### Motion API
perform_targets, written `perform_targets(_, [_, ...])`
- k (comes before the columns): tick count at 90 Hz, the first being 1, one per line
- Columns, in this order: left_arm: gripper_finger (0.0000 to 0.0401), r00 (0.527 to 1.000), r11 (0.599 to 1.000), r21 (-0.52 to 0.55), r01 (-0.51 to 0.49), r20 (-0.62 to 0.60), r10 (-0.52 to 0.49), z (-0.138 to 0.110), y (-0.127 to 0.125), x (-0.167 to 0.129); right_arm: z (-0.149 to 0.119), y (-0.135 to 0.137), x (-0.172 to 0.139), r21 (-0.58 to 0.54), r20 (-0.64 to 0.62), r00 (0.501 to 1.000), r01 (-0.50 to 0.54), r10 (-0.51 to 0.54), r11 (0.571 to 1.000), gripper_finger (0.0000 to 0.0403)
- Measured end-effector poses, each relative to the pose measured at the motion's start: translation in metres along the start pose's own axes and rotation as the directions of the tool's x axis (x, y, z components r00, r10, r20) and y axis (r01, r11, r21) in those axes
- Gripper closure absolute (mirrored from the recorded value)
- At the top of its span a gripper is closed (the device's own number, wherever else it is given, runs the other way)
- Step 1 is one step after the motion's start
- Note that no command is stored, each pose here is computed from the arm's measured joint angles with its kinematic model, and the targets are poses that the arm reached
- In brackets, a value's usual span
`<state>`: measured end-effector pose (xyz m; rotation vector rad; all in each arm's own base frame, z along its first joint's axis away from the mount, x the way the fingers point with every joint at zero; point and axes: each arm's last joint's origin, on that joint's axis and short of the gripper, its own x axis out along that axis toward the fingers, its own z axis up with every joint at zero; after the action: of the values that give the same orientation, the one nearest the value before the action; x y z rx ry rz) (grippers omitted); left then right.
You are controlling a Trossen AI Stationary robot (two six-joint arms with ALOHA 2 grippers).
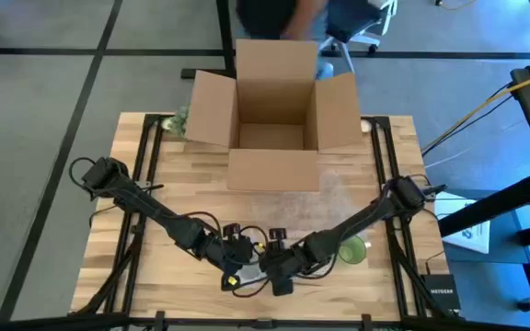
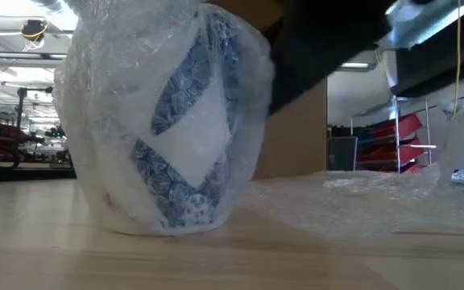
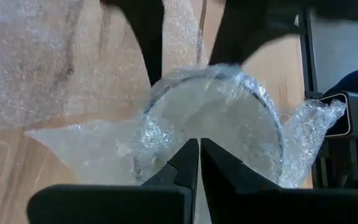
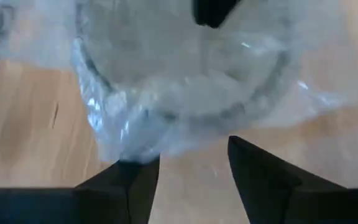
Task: Wrap mug
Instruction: Wrap the white mug with bubble wrap, then put the wrapped white mug into the box
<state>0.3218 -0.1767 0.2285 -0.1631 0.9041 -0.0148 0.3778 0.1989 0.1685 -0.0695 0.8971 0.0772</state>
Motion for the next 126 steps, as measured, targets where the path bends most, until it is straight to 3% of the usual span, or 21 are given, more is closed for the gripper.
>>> perform_targets(16, [0.0401,1.0,1.0,-0.001,0.0,0.001,0.0,0.0,0.0,0.0,-0.004,-0.002,0.01,0.042,0.136,0.991,-0.024,0.018,0.999,0.0219])
perform_targets(66, [0.0401,0.999,0.999,-0.039,0.017,0.042,-0.015,0.008,0.004,0.001,-0.012,-0.006,0.021,0.026,0.151,0.987,0.057,-0.06,0.998,0.0219])
perform_targets(96, [0.0401,0.999,1.0,-0.006,0.022,0.048,-0.021,0.012,0.0,-0.023,0.004,-0.012,-0.021,-0.051,0.008,0.998,0.069,-0.069,0.996,0.0219])
perform_targets(111, [0.0401,1.0,1.0,-0.015,-0.01,-0.012,0.01,0.006,0.003,-0.026,0.018,-0.012,-0.036,-0.106,-0.003,0.998,0.055,-0.056,0.993,0.0219])
perform_targets(126, [0.0401,0.998,0.999,-0.001,-0.043,-0.047,0.043,-0.004,0.0,-0.05,0.047,-0.002,-0.054,-0.193,0.084,0.995,-0.038,0.056,0.98,0.0219])
